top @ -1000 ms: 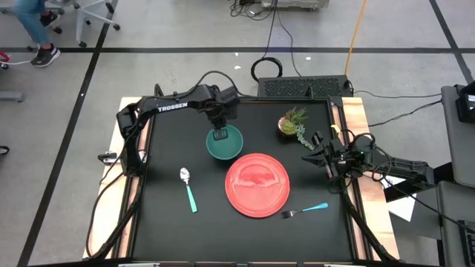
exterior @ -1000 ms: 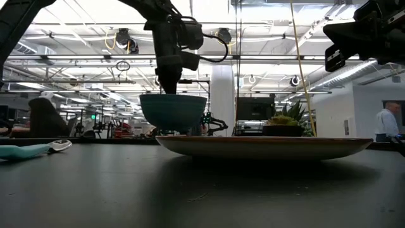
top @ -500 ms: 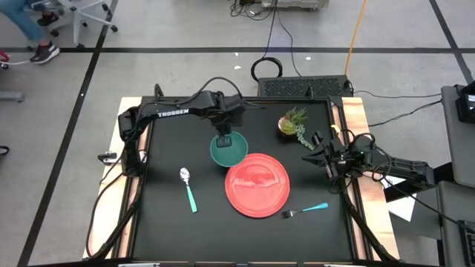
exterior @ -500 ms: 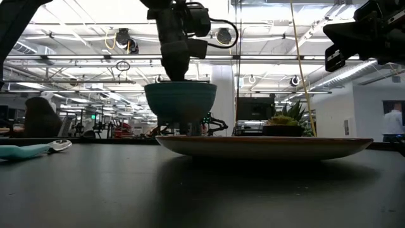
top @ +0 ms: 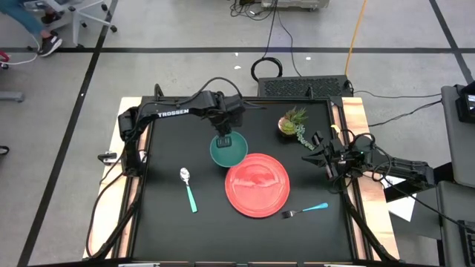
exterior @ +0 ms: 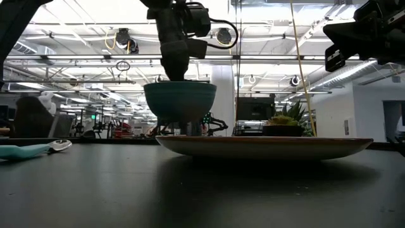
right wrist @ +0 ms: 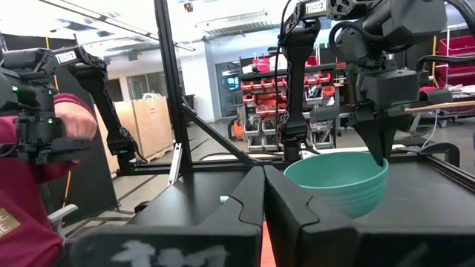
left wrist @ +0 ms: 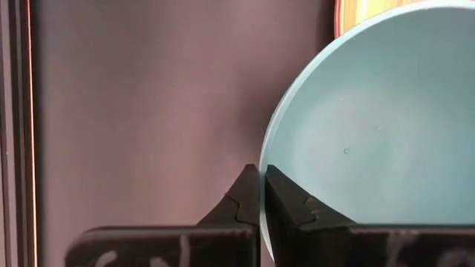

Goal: Set table place
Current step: Put the green bowl on the orange plate

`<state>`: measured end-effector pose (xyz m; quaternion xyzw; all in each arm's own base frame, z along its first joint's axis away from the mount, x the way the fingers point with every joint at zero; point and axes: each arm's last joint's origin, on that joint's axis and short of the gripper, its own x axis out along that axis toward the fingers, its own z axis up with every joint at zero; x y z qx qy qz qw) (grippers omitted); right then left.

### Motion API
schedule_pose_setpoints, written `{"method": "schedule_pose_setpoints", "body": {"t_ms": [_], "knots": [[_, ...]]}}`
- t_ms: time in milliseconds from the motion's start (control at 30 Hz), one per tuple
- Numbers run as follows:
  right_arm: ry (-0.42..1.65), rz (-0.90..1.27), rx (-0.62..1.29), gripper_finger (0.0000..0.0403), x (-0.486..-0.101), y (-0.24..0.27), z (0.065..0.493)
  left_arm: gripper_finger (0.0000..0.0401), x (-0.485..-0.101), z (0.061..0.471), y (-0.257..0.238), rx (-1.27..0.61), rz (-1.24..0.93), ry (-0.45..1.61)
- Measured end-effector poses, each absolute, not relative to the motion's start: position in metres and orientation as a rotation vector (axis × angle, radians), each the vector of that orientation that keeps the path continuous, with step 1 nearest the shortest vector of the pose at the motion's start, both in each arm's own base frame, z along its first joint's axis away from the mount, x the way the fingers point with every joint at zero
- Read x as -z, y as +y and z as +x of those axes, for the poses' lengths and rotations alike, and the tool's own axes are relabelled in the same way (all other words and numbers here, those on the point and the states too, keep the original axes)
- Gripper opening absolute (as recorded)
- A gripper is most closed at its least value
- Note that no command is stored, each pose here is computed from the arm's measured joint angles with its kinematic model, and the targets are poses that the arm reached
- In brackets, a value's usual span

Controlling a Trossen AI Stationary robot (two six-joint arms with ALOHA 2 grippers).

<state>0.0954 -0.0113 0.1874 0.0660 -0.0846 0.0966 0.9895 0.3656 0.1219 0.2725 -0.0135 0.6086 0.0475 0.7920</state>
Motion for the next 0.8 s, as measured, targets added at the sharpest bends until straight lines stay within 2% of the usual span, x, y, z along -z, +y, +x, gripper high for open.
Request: {"method": "schedule_pose_setpoints", "body": {"t_ms": [200, 467, 800], "knots": [[-0.170, 0.132, -0.194, 0.0000, -0.187, -0.011, 0.095, 0.0004, -0.279, 0.359, 0.118, -0.104, -0.040, 1.389], [-0.170, 0.132, -0.194, 0.0000, -0.187, -0.011, 0.095, 0.0006, -0.306, 0.365, 0.111, -0.076, -0.035, 1.303], [-0.170, 0.132, -0.194, 0.0000, -0.187, -0.011, 0.095, 0.0004, -0.309, 0.366, 0.107, -0.038, -0.058, 1.287]]}}
